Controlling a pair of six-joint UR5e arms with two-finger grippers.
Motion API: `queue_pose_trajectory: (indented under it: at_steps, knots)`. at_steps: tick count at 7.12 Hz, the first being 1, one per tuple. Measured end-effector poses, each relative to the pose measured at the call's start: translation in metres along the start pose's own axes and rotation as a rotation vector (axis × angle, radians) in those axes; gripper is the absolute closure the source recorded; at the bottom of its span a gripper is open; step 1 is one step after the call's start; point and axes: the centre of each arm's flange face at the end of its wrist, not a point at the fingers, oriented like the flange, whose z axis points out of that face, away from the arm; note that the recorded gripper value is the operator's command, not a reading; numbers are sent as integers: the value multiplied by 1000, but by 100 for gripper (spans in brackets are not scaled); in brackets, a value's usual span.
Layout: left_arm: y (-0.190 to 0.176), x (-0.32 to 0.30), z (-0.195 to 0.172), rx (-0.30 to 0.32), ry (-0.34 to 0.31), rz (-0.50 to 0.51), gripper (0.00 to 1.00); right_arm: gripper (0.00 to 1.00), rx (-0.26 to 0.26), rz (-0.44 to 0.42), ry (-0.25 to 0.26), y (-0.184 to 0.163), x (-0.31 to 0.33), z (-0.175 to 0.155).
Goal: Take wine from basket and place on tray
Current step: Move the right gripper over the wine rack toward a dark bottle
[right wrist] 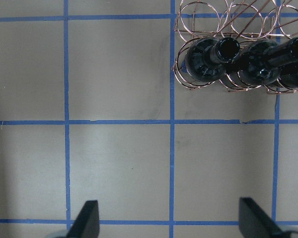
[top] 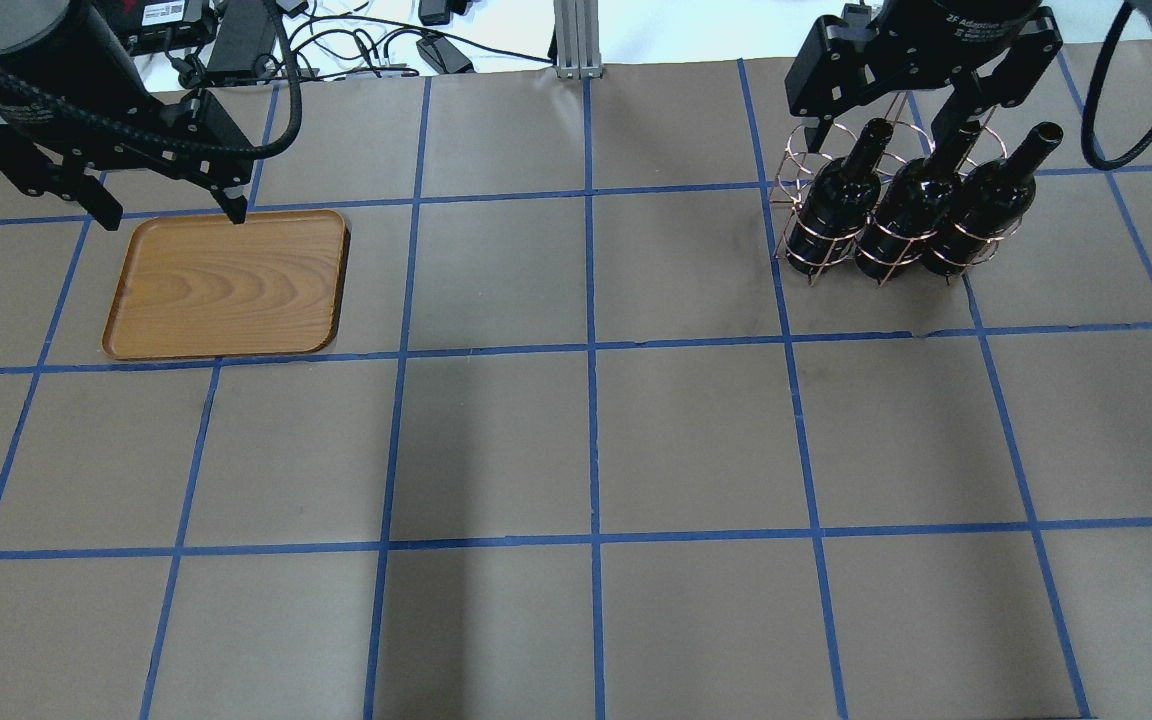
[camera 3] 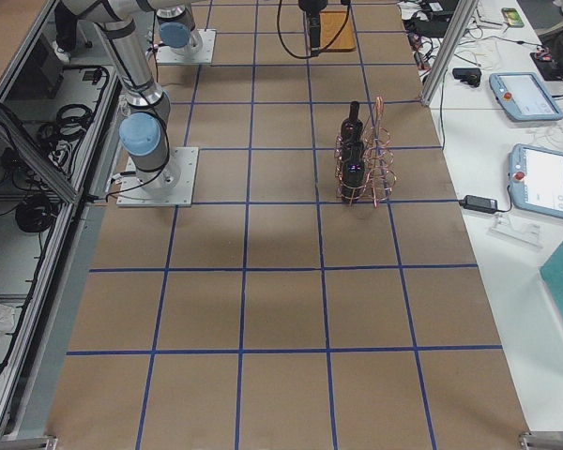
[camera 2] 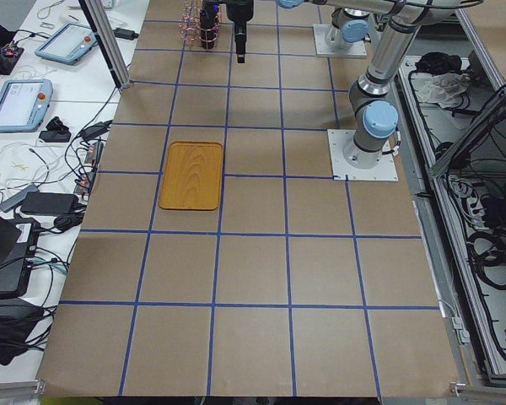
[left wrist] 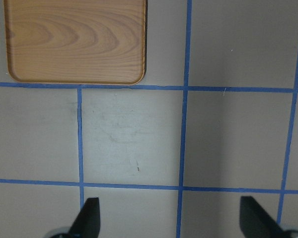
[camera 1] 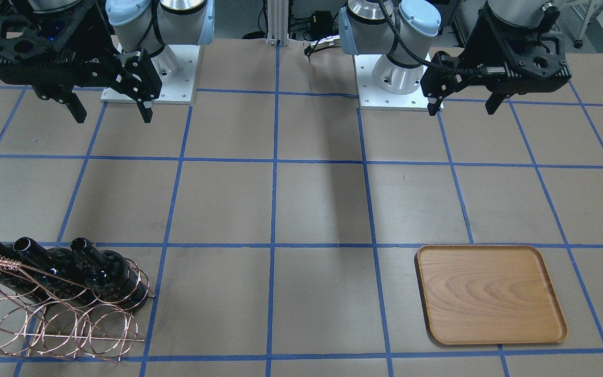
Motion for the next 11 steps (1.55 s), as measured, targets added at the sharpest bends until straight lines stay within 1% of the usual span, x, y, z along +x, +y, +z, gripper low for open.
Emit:
queue_pose_trajectory:
  at_steps: [3,4,5,6,7,8,9,11]
  knots:
    - [0,0,0,0,0,0,0,1,1,1,-1,-2,2,3]
    - [0,0,0,0,0,-1,0,2,8,9,2,-9,10,8]
    - [0,-1,0,-1,0,-1,0,2,10,29,9,-27,36,20]
    - [0,-1,0,-2,-1,0,0,2,15,32,17,-48,72,37]
    - [0,-1,0,-2,-1,0,0,2,14,16,22,-70,105,60]
    - [0,-1,0,-2,0,0,0,4,5,8,23,-87,125,85]
    - [0,-1,0,-3,0,0,0,4,-1,-6,25,-97,134,104]
    - [1,-1,0,-3,0,0,0,4,11,-37,38,-107,144,123]
